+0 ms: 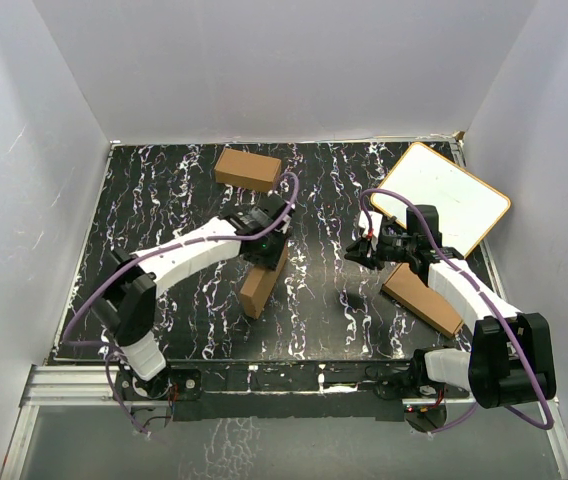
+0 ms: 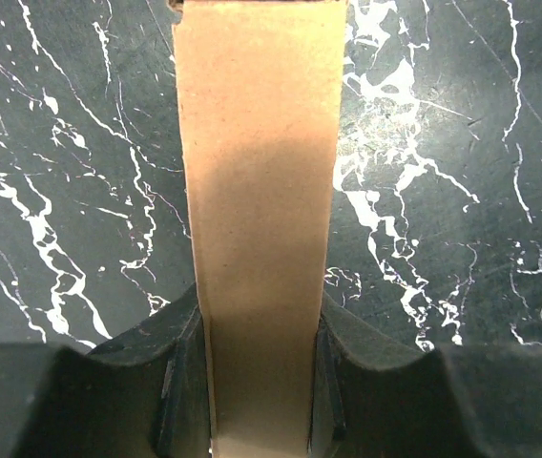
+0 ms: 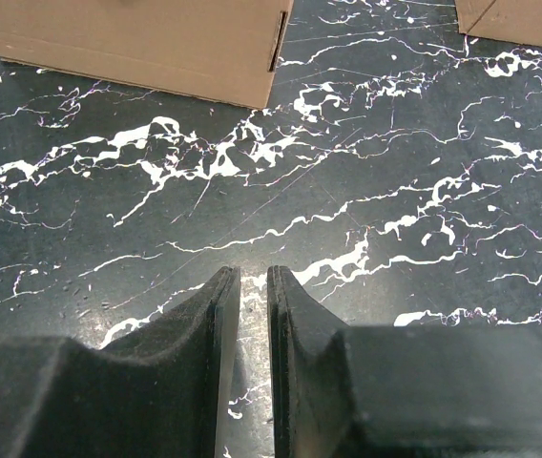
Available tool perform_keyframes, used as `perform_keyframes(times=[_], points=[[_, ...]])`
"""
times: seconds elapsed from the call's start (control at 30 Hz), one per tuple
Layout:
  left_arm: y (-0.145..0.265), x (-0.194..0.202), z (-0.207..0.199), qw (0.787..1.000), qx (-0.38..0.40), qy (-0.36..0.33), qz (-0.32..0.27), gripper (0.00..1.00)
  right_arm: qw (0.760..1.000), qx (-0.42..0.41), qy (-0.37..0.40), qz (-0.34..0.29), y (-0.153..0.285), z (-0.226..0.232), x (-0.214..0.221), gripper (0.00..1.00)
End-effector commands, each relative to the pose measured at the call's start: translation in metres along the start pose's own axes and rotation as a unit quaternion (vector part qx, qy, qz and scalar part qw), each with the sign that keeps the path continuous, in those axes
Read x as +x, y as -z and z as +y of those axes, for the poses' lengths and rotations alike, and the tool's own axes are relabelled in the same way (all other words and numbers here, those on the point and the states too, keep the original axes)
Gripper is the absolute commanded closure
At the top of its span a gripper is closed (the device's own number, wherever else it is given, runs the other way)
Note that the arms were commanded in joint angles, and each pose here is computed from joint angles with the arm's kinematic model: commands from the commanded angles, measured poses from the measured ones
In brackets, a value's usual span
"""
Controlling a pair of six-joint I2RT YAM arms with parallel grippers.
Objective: Fold the paper box
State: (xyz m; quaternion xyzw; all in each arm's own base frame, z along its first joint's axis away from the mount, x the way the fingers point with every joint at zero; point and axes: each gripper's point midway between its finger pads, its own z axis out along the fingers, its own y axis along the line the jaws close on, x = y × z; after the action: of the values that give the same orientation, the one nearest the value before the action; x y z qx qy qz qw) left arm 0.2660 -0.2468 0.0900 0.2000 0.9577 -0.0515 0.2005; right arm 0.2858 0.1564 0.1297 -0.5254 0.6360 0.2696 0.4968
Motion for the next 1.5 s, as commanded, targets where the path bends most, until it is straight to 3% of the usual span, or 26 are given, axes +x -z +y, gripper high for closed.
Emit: perform_keyframes(times=[0.0, 0.47, 0.7, 0.8, 0.9, 1.03, 1.23, 1.47], points=[[-0.027, 0.075, 0.052, 0.972, -0.186, -0.049, 0.136, 1.00, 0.999, -0.002, 0.029, -0.032, 0.000, -0.005, -0.016, 0.76], [-0.037, 0.079, 0.040, 0.961, -0.243, -0.068, 0.114, 1.00, 0.999, 0.002, 0.028, -0.032, 0.002, -0.007, -0.016, 0.74], [-0.034, 0.066, 0.032, 0.972, -0.215, -0.056, 0.069, 0.97, 0.999, 0.002, 0.026, -0.034, 0.004, -0.007, -0.015, 0.73], [-0.026, 0.043, 0.028, 0.979, -0.194, -0.042, 0.034, 0.78, 0.999, 0.002, 0.026, -0.035, 0.004, -0.007, -0.016, 0.73], [-0.019, 0.021, 0.021, 0.986, -0.166, -0.032, 0.011, 0.54, 0.999, 0.003, 0.027, -0.036, 0.005, -0.008, -0.017, 0.73], [-0.017, 0.005, -0.007, 0.996, -0.092, -0.013, -0.006, 0.28, 0.999, 0.006, 0.028, -0.037, 0.007, -0.009, -0.017, 0.73], [0.006, -0.019, -0.056, 0.998, 0.046, 0.024, -0.047, 0.18, 0.999, 0.009, 0.025, -0.038, 0.010, -0.011, -0.016, 0.72], [0.054, -0.045, -0.074, 0.981, 0.149, 0.057, -0.114, 0.16, 0.999, 0.008, 0.018, -0.043, 0.012, -0.011, -0.017, 0.72]])
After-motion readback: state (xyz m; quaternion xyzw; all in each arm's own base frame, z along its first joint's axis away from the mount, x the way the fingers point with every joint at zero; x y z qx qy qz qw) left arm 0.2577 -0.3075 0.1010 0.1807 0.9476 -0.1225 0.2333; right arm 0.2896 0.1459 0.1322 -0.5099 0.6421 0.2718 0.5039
